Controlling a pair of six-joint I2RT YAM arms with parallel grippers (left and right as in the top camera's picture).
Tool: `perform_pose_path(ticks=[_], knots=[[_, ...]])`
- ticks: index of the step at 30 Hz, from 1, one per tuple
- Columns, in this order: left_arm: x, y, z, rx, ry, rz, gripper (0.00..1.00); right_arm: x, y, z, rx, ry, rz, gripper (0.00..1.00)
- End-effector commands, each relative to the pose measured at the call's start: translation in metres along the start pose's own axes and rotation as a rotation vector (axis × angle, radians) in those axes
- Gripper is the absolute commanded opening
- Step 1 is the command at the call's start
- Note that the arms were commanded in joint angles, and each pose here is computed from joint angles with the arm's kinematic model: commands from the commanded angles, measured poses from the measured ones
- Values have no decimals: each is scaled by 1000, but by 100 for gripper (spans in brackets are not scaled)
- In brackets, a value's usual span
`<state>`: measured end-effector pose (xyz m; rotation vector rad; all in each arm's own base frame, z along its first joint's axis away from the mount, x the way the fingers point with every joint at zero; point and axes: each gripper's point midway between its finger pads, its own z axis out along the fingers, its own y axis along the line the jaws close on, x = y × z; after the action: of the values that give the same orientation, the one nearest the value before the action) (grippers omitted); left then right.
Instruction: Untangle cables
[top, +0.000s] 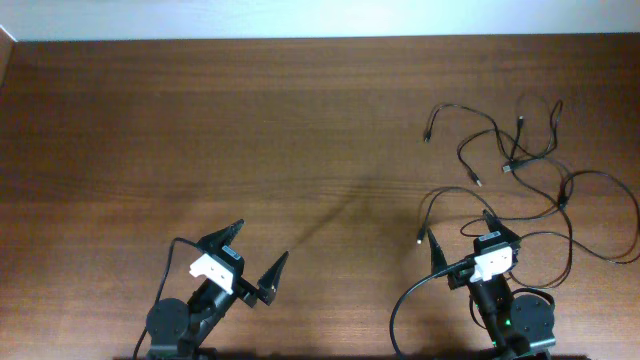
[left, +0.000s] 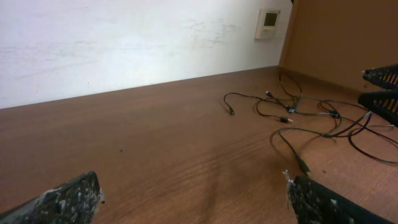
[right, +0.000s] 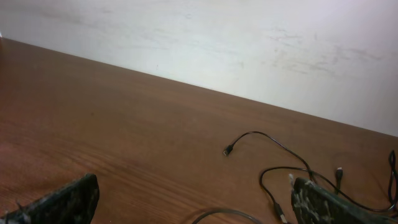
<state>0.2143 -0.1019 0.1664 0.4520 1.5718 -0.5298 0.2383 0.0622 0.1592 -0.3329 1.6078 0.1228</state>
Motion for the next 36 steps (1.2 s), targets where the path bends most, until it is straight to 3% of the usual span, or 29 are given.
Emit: perform_pose_path(ticks=[1, 8, 14, 16, 36], knots=[[2, -2, 0, 8, 3, 10, 99, 1, -1, 0, 2, -1, 11, 99], [-2, 2, 0, -14, -11, 23, 99, 1, -1, 0, 2, -1, 11, 99], [2, 73, -16, -442, 7, 28, 99, 1, -1, 0, 2, -1, 11, 98], [3, 83, -21, -504, 12, 26, 99, 1, -1, 0, 2, -1, 11, 98], [4, 85, -22, -517, 14, 25, 99, 1, -1, 0, 2, -1, 11, 99]])
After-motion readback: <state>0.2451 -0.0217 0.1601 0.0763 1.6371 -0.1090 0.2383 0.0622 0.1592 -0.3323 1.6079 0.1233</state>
